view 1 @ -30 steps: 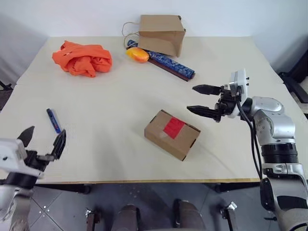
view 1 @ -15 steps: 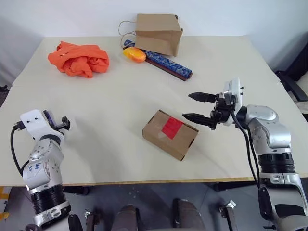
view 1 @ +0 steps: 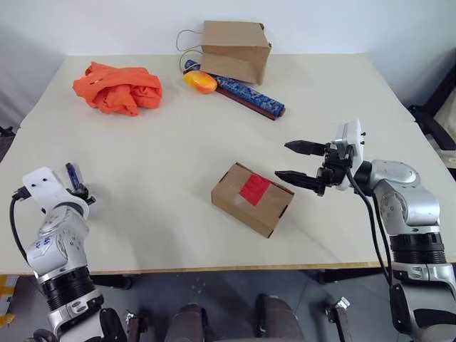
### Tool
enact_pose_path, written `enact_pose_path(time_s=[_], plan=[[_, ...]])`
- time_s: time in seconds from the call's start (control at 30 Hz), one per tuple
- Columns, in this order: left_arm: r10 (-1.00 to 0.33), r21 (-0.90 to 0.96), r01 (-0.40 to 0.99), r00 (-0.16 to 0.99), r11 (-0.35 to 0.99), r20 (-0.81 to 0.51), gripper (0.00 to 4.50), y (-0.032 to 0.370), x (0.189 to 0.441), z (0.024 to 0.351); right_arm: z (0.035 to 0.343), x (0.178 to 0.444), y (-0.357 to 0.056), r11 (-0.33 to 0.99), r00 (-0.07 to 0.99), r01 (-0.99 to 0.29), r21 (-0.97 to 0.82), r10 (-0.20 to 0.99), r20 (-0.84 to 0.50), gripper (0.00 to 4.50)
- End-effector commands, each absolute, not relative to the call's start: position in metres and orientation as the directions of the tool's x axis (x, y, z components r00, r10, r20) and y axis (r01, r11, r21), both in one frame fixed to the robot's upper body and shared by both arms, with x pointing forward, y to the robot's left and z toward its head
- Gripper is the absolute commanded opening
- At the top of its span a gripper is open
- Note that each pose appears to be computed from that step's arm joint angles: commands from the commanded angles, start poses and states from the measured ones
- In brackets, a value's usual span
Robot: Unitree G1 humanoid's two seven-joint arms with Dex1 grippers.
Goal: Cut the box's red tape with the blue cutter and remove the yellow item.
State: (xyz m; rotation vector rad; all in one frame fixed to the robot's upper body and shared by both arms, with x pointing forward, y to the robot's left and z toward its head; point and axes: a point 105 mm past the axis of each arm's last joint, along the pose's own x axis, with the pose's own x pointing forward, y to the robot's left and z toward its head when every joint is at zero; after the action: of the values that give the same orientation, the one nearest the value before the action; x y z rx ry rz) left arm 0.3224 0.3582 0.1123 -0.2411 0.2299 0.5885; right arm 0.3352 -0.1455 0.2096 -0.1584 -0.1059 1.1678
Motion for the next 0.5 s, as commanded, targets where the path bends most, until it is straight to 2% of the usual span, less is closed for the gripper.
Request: enact_pose_path(time_s=[0.03,0.13,0.37,0.4,0.5], plan=[[0.517,-0.15,-0.587,0.787,0.796,-0.338,1.2,0.362,0.315,0.097,0.226,0.333,-0.151,0.385,0.389,-0.893,-0.232,0.921,0.03,4.5],[0.525,-0.145,-0.596,0.78,0.79,-0.34,0.44,0.366,0.312,0.098,0.227,0.334,-0.151,0.385,0.389,-0.892,-0.236,0.921,0.03,4.5],[0.511,-0.103,-0.565,0.798,0.819,-0.318,0.44,0.37,0.302,0.107,0.226,0.335,-0.153,0.384,0.391,-0.891,-0.242,0.92,0.023,4.5],[0.494,-0.084,-0.538,0.816,0.838,-0.302,0.44,0.368,0.302,0.111,0.226,0.335,-0.154,0.385,0.391,-0.891,-0.243,0.92,0.022,4.5],[0.336,0.004,-0.34,0.926,0.94,-0.174,0.44,0.349,0.295,0.133,0.227,0.332,-0.156,0.38,0.388,-0.892,-0.247,0.922,0.016,4.5]])
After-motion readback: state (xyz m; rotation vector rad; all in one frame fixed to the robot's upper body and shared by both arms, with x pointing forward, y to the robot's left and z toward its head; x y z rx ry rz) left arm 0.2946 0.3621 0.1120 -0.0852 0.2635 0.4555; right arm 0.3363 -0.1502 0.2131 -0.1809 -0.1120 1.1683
